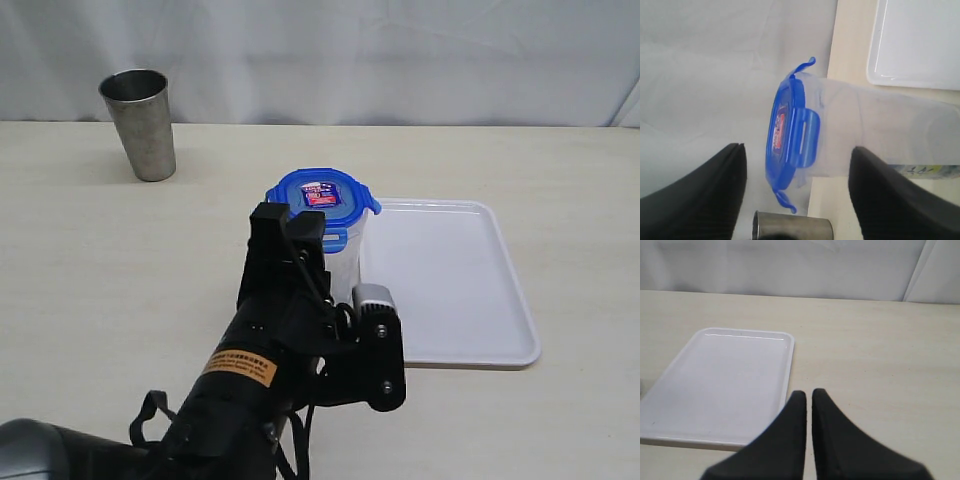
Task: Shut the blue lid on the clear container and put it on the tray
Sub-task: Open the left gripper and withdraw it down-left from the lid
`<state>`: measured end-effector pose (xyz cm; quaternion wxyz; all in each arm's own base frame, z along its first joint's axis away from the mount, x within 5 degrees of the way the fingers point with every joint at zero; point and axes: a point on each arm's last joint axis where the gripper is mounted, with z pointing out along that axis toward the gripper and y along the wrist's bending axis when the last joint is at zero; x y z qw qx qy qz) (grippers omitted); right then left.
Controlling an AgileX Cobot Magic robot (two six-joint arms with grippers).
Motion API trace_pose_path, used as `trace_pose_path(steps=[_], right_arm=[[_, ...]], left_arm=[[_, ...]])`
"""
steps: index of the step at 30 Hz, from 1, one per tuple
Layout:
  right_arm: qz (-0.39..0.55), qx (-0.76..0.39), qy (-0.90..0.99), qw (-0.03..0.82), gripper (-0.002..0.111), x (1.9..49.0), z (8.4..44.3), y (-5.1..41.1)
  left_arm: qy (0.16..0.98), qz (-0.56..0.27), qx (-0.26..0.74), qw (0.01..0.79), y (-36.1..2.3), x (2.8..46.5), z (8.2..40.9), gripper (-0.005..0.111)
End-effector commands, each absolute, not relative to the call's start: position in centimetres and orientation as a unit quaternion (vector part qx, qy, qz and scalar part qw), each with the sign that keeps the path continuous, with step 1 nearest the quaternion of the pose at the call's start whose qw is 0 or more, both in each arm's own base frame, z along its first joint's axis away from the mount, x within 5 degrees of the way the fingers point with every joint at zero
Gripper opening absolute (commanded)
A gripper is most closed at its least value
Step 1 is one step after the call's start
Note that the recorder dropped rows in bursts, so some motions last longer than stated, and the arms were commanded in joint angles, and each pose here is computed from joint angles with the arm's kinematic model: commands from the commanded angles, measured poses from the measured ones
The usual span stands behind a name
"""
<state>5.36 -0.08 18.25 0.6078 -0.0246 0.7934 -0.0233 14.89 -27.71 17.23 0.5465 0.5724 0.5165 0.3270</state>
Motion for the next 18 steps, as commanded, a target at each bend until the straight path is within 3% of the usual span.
trace_pose_path(steps=[1,8,13,18], right_arm=[[-0.024,-0.022,0.791,0.611,0.004,5.4,18.2,-0.1],[-0.024,-0.022,0.791,0.611,0.004,5.4,18.2,-0.1],[-0.024,-0.022,0.791,0.611,0.004,5.4,18.2,-0.1],[-0.024,-0.022,0.791,0.611,0.004,5.4,18.2,-0.1]], left_arm=[[0.528,0.34,0.553,0.547,-27.3,14.9,17.4,0.058],[0.508,0.367,0.559,0.543,-25.2,14.5,16.7,0.058],[0.524,0.319,0.53,0.585,-24.2,13.9,17.8,0.058],[0.559,0.317,0.501,0.579,-23.3,14.0,18.5,0.058]])
